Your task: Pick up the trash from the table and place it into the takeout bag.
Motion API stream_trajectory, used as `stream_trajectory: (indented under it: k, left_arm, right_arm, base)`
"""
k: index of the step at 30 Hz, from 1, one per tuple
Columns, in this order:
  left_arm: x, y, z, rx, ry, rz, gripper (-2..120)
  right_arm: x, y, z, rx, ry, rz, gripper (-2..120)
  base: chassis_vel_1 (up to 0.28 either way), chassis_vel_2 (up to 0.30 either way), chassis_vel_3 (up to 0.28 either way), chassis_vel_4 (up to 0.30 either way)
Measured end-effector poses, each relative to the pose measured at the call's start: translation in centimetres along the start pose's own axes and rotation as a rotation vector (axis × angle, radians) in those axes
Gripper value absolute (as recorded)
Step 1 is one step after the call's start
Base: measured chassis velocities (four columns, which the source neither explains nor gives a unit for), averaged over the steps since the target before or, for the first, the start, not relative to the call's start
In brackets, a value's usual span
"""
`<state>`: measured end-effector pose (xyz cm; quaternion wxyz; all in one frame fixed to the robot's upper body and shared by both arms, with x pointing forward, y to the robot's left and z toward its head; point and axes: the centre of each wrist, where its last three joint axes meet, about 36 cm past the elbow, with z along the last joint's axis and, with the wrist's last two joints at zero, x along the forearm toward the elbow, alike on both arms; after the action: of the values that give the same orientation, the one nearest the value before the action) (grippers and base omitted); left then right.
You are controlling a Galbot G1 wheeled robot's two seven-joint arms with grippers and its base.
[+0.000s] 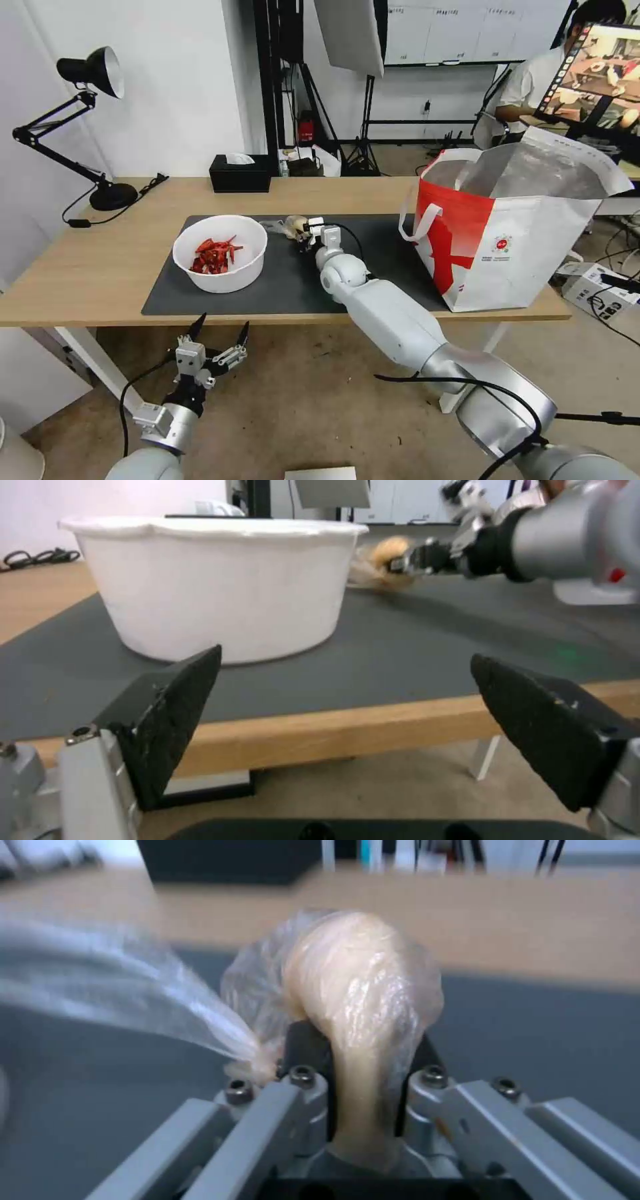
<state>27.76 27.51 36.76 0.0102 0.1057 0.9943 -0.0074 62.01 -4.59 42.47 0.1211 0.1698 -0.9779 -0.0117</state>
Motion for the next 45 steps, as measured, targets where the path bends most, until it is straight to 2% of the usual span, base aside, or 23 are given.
stream_trajectory:
  k: [2,3,6,8,9,10,11,14,18,20,24,32,40,44,45]
  left_arm:
    - [-0.3,0.5,-0.5,0.003,-0.018,-0.013,100]
    - [-0.3,0.5,-0.5,0.003,-0.018,-0.013,100]
    - [-0.5,0.8,-0.9,0.003,-0.027,-0.015,100]
    - [-0.3,0.6,-0.6,0.008,-0.020,-0.008,100]
    - [-0.3,0.6,-0.6,0.008,-0.020,-0.008,100]
    - [-0.4,0.2,-0.5,0.009,-0.018,0.005,100]
    - [-0.4,0.2,-0.5,0.009,-0.018,0.005,100]
    - [-0.7,-0.7,-0.6,0.014,-0.015,0.031,100]
    - [-0.7,-0.9,-0.5,0.015,-0.013,0.036,100]
    - [-0.7,-1.4,-0.5,0.015,-0.012,0.048,100]
    - [-0.8,-2.0,-0.9,0.023,-0.022,0.070,100]
    - [-1.2,-2.9,-0.5,0.045,-0.022,0.089,100]
    - [-1.2,-3.1,-0.4,0.050,-0.020,0.087,100]
    - [-1.2,-2.9,-0.5,0.043,-0.020,0.086,100]
    - [-1.2,-2.9,-0.5,0.043,-0.020,0.086,100]
  right_arm:
    - [2.9,0.4,-1.0,0.013,-0.089,0.016,7]
    - [2.9,0.4,-1.0,0.013,-0.089,0.016,7]
    - [6.2,0.5,-1.5,0.062,-0.181,0.043,7]
    - [12.6,-1.1,-1.3,0.164,-0.433,0.097,7]
    - [12.6,-1.1,-1.3,0.164,-0.433,0.097,7]
    - [14.9,-2.3,-1.4,0.221,-0.541,0.150,7]
    - [14.9,-2.3,-1.4,0.221,-0.541,0.150,7]
    - [17.5,-4.1,-2.2,0.267,-0.655,0.318,7]
    - [18.3,-4.9,-2.7,0.274,-0.676,0.382,6]
    - [20.2,-7.3,-4.4,0.281,-0.690,0.462,6]
    - [21.8,-9.2,-5.8,0.220,-0.628,0.490,6]
    - [22.3,-12.5,-7.4,0.201,-0.587,0.528,6]
    - [22.4,-12.8,-7.8,0.200,-0.539,0.575,7]
    - [22.6,-13.1,-8.1,0.182,-0.521,0.587,25]
    - [22.6,-13.1,-8.1,0.182,-0.521,0.587,25]
  base:
    - [0.000,0.000,0.000,0.000]
    - [0.000,0.000,0.000,0.000]
    - [0.000,0.000,0.000,0.000]
    - [0.000,0.000,0.000,0.000]
    - [0.000,0.000,0.000,0.000]
    - [0.000,0.000,0.000,0.000]
    - [0.000,0.000,0.000,0.000]
    - [0.000,0.000,0.000,0.000]
    - [0.000,0.000,0.000,0.000]
    - [0.000,0.000,0.000,0.000]
    - [0.000,0.000,0.000,0.000]
    - [0.000,0.000,0.000,0.000]
    - [0.000,0.000,0.000,0.000]
    - [0.000,0.000,0.000,0.000]
    - [0.000,0.000,0.000,0.000]
